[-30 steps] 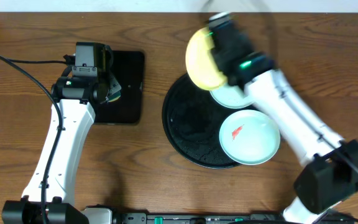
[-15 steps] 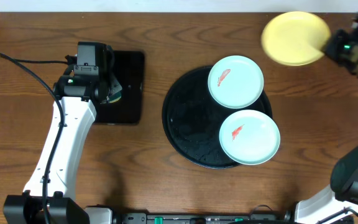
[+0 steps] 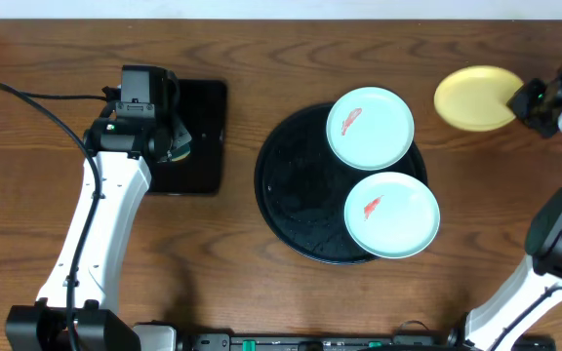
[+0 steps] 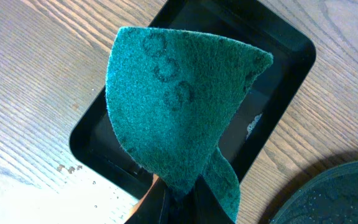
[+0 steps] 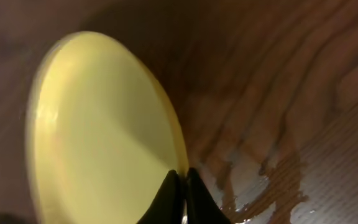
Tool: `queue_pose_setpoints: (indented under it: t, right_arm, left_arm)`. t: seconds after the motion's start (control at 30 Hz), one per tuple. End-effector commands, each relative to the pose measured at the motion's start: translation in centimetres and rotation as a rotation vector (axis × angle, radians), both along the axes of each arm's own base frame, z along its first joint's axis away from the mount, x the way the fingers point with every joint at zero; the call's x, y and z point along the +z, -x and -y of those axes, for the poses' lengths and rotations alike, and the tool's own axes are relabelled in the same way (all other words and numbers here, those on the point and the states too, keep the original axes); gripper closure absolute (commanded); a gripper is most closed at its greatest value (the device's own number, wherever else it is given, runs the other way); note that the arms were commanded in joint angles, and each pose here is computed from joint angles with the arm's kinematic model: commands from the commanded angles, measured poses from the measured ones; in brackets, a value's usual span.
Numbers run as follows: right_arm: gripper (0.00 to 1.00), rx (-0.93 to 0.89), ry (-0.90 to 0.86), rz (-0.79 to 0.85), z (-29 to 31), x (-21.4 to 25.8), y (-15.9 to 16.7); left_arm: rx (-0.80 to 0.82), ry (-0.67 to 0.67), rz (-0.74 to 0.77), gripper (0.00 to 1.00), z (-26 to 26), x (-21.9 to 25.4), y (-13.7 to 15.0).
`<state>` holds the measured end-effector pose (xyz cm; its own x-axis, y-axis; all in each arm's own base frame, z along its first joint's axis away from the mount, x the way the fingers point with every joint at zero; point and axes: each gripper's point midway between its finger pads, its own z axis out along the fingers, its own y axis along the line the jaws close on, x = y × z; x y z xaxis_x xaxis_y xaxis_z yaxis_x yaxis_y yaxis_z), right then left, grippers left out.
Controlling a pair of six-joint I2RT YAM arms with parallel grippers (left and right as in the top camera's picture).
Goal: Clean dirty plates on tray and stack at the side
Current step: 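Set the yellow plate down on the table at the top right, then move the right gripper to grip the rim of the upper green plate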
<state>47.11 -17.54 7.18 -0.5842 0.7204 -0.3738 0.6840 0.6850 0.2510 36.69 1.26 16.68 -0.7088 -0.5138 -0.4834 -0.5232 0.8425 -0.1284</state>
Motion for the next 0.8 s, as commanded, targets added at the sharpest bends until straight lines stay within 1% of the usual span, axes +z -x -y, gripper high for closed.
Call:
queue_pose_setpoints:
  t: [0.0,0.07,0.13,0.2,0.3,0.4,0.43,0.47,0.5,0.67,0.77]
  right_arm:
    - [0.82,0.047,-0.009,-0.015,-0.6,-1.0,-0.1]
    - [0.73,0.135,-0.030,0.004,-1.6,-0.8,-0.5]
    - [0.57,0.220,-0.095,0.051,-3.4,0.1,-0.9]
    - [0.44,0.280,-0.182,0.114,-5.4,1.6,-1.3]
    - [0.42,0.389,-0.304,0.221,-8.6,4.6,-1.9]
    - [0.40,0.486,-0.324,0.253,-11.5,6.3,-1.9]
    - [0.28,0.519,-0.313,0.244,-12.5,6.2,-1.9]
    - [0.20,0.550,-0.297,0.225,-13.6,5.9,-1.8]
    - [0.01,0.572,-0.273,0.193,-14.5,5.4,-1.6]
    - [0.01,0.696,-0.107,0.017,-18.0,1.9,-0.3]
    - [0.01,0.820,-0.054,-0.005,-20.7,0.6,-0.3]
  left_arm:
    - [0.019,0.002,-0.007,0.93,-0.2,-0.4,0.0]
    - [0.019,0.002,-0.007,0.93,-0.2,-0.4,0.0]
    - [0.019,0.002,-0.007,0.93,-0.2,-0.4,0.0]
    - [0.020,0.002,-0.007,0.93,-0.2,-0.3,0.0]
    - [0.019,0.002,-0.007,0.92,-0.2,-0.4,0.0]
    - [0.019,0.002,-0.007,0.92,-0.2,-0.3,0.0]
    - [0.019,0.002,-0.007,0.92,-0.2,-0.3,0.0]
    - [0.019,0.003,-0.006,0.92,-0.2,-0.3,0.0]
    - [0.019,0.003,-0.004,0.92,-0.2,-0.3,0.0]
    - [0.019,0.002,-0.007,0.92,-0.2,-0.4,0.0]
    - [0.019,0.002,-0.011,0.92,-0.2,-0.4,0.1]
